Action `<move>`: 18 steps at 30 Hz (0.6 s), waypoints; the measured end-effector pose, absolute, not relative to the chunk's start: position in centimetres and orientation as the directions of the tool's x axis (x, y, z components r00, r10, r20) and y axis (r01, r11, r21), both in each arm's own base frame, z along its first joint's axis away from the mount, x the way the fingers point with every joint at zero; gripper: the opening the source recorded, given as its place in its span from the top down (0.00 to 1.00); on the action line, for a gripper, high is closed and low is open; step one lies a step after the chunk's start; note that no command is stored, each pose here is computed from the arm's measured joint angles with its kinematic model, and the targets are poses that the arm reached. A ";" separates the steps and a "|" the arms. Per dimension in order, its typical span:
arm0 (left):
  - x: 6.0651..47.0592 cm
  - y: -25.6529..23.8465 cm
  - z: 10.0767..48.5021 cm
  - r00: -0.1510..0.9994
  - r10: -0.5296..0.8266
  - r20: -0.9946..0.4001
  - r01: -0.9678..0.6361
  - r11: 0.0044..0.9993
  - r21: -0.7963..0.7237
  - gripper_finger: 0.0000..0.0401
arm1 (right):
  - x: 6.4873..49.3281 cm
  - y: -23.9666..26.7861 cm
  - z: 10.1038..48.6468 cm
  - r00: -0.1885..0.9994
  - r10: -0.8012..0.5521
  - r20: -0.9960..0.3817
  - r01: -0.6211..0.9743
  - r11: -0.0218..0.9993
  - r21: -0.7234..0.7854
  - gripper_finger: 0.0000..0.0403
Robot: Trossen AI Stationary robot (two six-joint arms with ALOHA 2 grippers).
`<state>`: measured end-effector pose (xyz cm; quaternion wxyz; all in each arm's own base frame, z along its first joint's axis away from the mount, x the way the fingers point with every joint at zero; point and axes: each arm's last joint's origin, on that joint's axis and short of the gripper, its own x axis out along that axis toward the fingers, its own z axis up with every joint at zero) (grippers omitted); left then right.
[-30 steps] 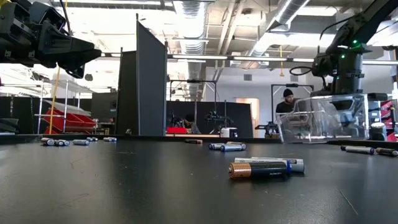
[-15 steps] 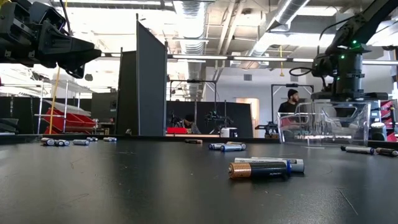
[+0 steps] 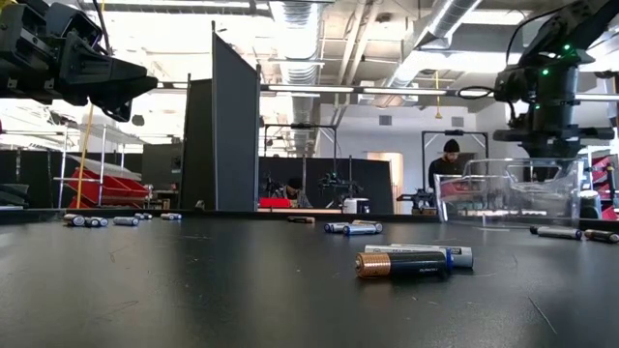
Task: Sort batteries
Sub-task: Adjust the right transparent bin
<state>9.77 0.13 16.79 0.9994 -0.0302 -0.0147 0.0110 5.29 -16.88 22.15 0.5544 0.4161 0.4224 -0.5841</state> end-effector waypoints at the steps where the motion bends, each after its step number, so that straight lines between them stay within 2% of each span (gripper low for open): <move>1: 9.8 0.1 16.8 0.999 0.023 0.028 -0.021 0.998 -0.061 0.72 | 5.3 -16.8 22.1 -0.043 -0.289 -0.956 0.999 -0.029 -0.036 0.72; 6: 9.8 0.1 16.8 0.999 0.023 0.029 -0.021 0.998 -0.061 0.72 | 5.2 -16.7 22.2 -0.046 -0.288 -0.957 0.999 -0.029 -0.039 0.72; 13: 9.8 0.1 16.8 0.999 0.023 0.029 -0.021 0.998 -0.061 0.72 | 5.0 -16.8 22.9 -0.089 -0.382 -0.920 0.996 -0.053 -0.074 0.73; 18: 9.8 0.1 16.8 0.999 0.023 0.029 -0.021 0.998 -0.061 0.72 | 4.9 -16.8 23.2 -0.114 -0.388 -0.915 0.993 -0.030 -0.111 0.73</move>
